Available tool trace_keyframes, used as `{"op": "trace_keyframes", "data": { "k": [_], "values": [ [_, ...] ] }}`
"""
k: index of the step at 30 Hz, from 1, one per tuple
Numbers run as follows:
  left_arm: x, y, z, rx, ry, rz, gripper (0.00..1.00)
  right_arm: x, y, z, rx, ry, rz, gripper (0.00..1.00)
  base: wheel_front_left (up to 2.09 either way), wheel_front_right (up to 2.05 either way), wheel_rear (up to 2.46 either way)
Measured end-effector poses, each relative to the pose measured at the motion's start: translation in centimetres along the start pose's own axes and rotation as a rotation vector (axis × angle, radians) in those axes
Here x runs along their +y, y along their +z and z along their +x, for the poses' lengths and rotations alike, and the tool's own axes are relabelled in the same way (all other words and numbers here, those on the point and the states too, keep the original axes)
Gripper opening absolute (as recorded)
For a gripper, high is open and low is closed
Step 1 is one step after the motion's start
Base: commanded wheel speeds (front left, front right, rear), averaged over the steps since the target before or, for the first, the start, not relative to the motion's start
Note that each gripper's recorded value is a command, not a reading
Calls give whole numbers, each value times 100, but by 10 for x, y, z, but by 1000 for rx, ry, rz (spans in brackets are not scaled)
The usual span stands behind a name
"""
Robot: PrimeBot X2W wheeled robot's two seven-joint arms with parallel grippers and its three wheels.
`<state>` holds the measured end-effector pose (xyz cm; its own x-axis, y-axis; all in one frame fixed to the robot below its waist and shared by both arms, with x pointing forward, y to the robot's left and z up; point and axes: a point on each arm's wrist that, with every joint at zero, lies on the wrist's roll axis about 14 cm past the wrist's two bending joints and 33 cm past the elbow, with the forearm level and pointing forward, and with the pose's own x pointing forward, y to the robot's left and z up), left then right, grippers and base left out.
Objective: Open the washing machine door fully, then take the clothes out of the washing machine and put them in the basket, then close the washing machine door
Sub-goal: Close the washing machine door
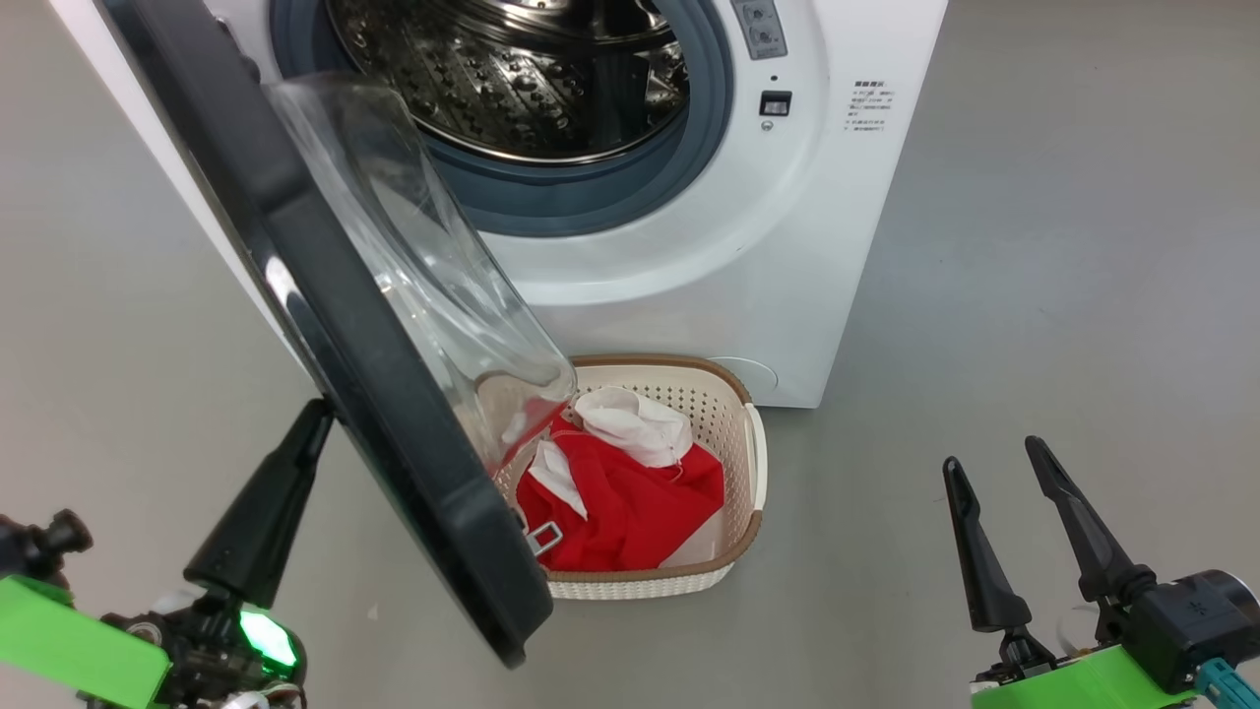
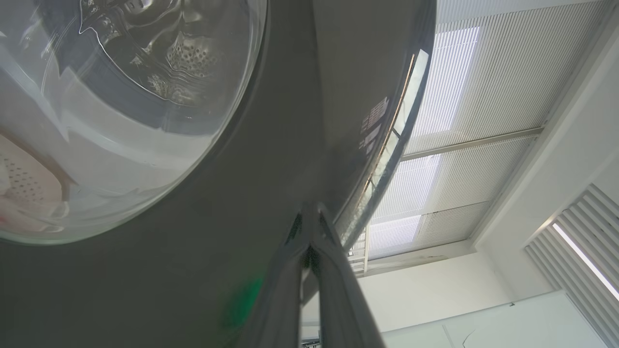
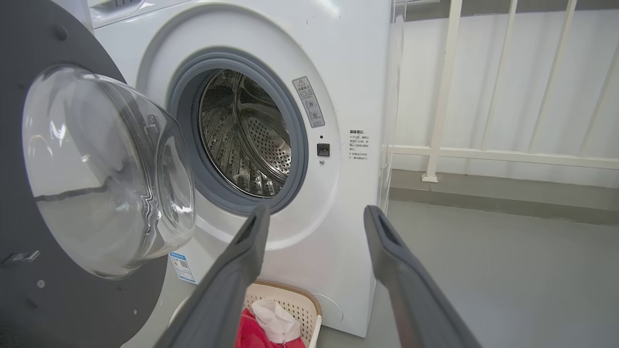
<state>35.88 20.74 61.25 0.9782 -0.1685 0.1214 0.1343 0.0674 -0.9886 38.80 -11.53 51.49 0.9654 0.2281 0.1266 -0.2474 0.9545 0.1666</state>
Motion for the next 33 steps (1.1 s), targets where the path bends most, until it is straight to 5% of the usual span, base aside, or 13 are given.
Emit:
{"op": "trace_keyframes", "data": {
  "k": [33],
  "values": [
    [15,-57,70,135,-58,-155,0,-27,-6,-6,19,-86,4,100,0,0,0]
  ]
}}
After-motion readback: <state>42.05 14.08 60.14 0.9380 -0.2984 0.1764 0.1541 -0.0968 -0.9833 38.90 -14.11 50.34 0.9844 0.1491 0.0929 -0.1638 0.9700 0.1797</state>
